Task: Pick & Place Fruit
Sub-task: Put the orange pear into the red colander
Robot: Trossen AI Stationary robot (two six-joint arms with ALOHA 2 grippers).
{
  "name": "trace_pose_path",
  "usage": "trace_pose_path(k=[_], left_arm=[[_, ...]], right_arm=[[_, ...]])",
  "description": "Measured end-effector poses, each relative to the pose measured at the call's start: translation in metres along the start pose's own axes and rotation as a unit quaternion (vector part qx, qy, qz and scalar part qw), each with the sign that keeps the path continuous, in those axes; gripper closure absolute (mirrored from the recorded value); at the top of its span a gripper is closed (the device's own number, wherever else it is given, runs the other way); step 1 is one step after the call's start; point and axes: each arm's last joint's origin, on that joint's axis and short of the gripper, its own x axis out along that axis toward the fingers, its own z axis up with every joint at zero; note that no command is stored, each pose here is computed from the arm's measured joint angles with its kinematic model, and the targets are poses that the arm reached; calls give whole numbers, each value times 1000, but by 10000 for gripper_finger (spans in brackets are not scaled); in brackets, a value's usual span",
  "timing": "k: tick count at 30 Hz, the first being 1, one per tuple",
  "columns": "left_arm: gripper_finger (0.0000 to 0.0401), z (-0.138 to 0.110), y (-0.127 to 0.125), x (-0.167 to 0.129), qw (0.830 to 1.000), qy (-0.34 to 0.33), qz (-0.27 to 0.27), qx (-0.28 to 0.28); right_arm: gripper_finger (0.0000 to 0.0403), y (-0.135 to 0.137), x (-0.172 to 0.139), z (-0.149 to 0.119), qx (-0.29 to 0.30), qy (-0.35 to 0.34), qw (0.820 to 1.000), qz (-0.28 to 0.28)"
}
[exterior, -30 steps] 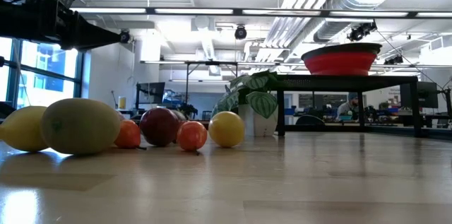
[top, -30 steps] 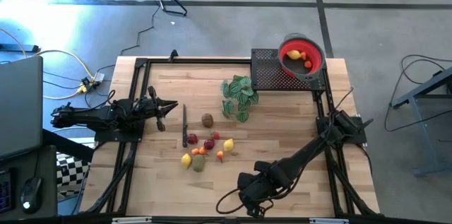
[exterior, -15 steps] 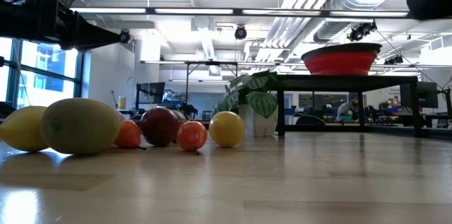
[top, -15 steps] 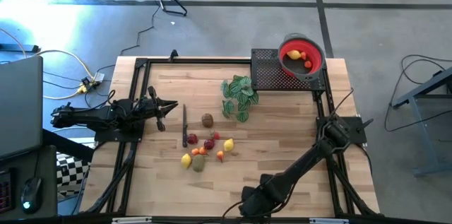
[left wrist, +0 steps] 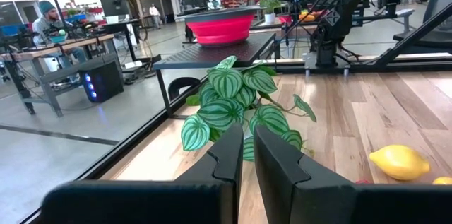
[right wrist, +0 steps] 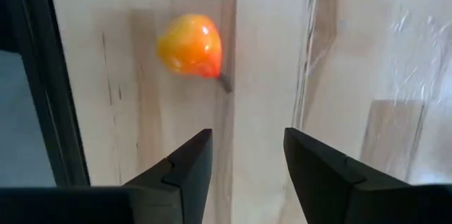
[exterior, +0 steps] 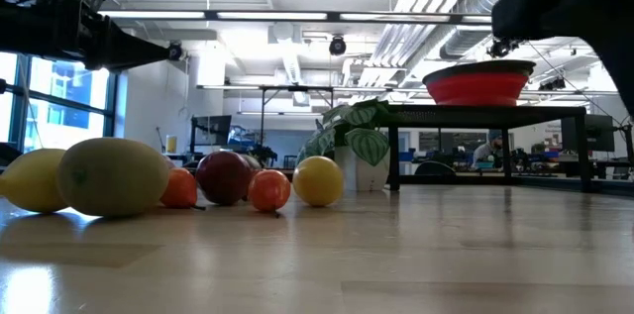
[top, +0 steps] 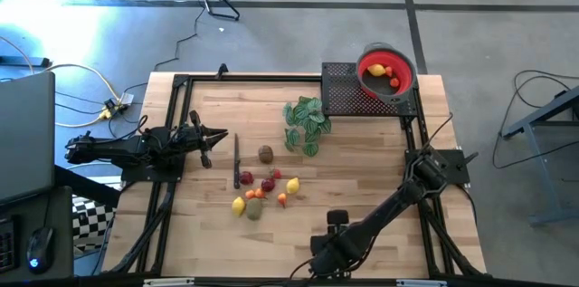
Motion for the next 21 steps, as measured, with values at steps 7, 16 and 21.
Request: trace_pose_path(k=[7, 16, 21], left_arm=[[368, 0, 0, 0, 1000, 0, 0, 0], [368, 0, 0, 0, 1000, 0, 0, 0], [368, 0, 0, 0, 1000, 0, 0, 0]], right_arm=[[236, 2, 9, 3, -18, -26, 999, 17], [236, 0, 29, 0, -24, -37, 999, 30], [236, 1, 34, 0, -23, -49, 998, 38]])
